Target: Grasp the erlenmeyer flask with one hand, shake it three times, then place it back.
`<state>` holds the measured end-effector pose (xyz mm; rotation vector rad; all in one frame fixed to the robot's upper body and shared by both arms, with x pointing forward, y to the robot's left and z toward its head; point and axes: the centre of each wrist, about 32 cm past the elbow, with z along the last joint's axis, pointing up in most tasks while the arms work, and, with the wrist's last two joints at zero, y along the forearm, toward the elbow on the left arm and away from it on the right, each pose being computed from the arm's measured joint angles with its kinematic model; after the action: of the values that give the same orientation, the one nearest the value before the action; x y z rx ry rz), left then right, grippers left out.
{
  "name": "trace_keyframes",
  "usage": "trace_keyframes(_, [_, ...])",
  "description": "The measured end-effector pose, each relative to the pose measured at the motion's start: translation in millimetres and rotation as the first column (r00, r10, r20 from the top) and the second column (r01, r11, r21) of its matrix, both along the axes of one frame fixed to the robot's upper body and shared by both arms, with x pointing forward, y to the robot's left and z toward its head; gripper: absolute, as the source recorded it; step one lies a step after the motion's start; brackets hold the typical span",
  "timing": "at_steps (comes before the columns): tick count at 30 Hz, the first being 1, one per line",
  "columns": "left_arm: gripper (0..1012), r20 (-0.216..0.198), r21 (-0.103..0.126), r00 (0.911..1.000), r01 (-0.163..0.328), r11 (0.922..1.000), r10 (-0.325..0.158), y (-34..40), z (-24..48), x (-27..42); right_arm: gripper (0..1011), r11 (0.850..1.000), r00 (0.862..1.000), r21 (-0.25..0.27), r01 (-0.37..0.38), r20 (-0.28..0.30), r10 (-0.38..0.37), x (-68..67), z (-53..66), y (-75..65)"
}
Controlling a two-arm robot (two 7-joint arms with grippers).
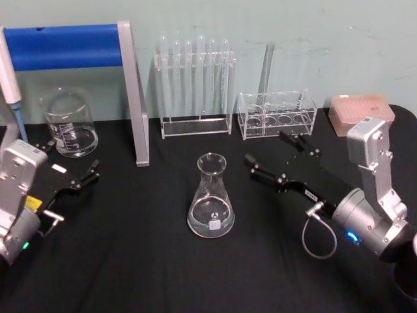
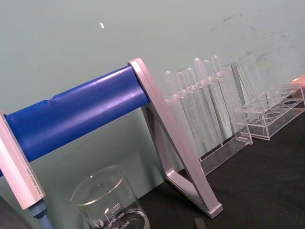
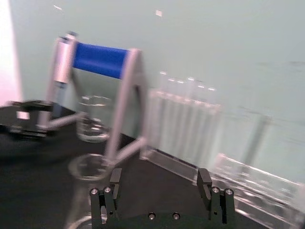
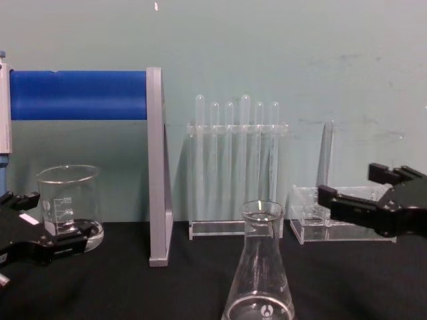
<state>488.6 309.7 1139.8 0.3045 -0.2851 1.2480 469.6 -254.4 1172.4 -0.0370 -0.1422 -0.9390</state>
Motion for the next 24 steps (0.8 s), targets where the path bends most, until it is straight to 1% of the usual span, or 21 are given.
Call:
trace_keyframes(2, [1001,0.0,0.0,1.0,0.0,1.0,0.0,0.0,0.0,0.0,1002,0.999,0.999,-0.015,0.044,0.008,-0.044,1.9,-1.7,2.0])
trace_keyframes(3, [1001,0.0,0.0,1.0,0.0,1.0,0.0,0.0,0.0,0.0,1003,0.995,0.996,-0.037,0.092,0.016,-0.092,4.4,-4.2,4.0])
trace_keyframes(5, [1001,0.0,0.0,1.0,0.0,1.0,0.0,0.0,0.0,0.0,1003,0.988,0.99,-0.066,0.143,0.028,-0.142,7.3,-6.9,6.7])
trace_keyframes(6, [1001,0.0,0.0,1.0,0.0,1.0,0.0,0.0,0.0,0.0,1003,0.976,0.981,-0.101,0.192,0.041,-0.189,10.2,-10.1,9.2])
trace_keyframes(7, [1001,0.0,0.0,1.0,0.0,1.0,0.0,0.0,0.0,0.0,1003,0.971,0.978,-0.114,0.209,0.047,-0.205,11.2,-11.1,10.6])
trace_keyframes(8, [1001,0.0,0.0,1.0,0.0,1.0,0.0,0.0,0.0,0.0,1002,0.955,0.967,-0.155,0.252,0.064,-0.245,13.9,-14.7,13.4])
trace_keyframes(10, [1001,0.0,0.0,1.0,0.0,1.0,0.0,0.0,0.0,0.0,1003,0.943,0.96,-0.184,0.278,0.074,-0.269,15.9,-17.9,15.2])
trace_keyframes(11, [1001,0.0,0.0,1.0,0.0,1.0,0.0,0.0,0.0,0.0,1003,0.931,0.954,-0.21,0.298,0.084,-0.287,17.6,-20.4,17.3])
trace_keyframes(14, [1001,0.0,0.0,1.0,0.0,1.0,0.0,0.0,0.0,0.0,1003,0.917,0.948,-0.243,0.317,0.095,-0.303,19.7,-24.8,19.2])
trace_keyframes(15, [1001,0.0,0.0,1.0,0.0,1.0,0.0,0.0,0.0,0.0,1003,0.907,0.945,-0.263,0.328,0.105,-0.311,20.7,-26.8,20.1])
trace_keyframes(17, [1001,0.0,0.0,1.0,0.0,1.0,0.0,0.0,0.0,0.0,1003,0.9,0.942,-0.277,0.336,0.112,-0.317,21.6,-28.5,20.9])
trace_keyframes(18, [1001,0.0,0.0,1.0,0.0,1.0,0.0,0.0,0.0,0.0,1003,0.893,0.939,-0.29,0.343,0.117,-0.322,22.5,-30.0,21.3])
trace_keyframes(19, [1001,0.0,0.0,1.0,0.0,1.0,0.0,0.0,0.0,0.0,1003,0.891,0.938,-0.296,0.345,0.119,-0.324,22.9,-30.7,21.4])
trace_keyframes(24, [1001,0.0,0.0,1.0,0.0,1.0,0.0,0.0,0.0,0.0,1002,0.891,0.939,-0.295,0.344,0.118,-0.324,22.6,-30.5,21.3])
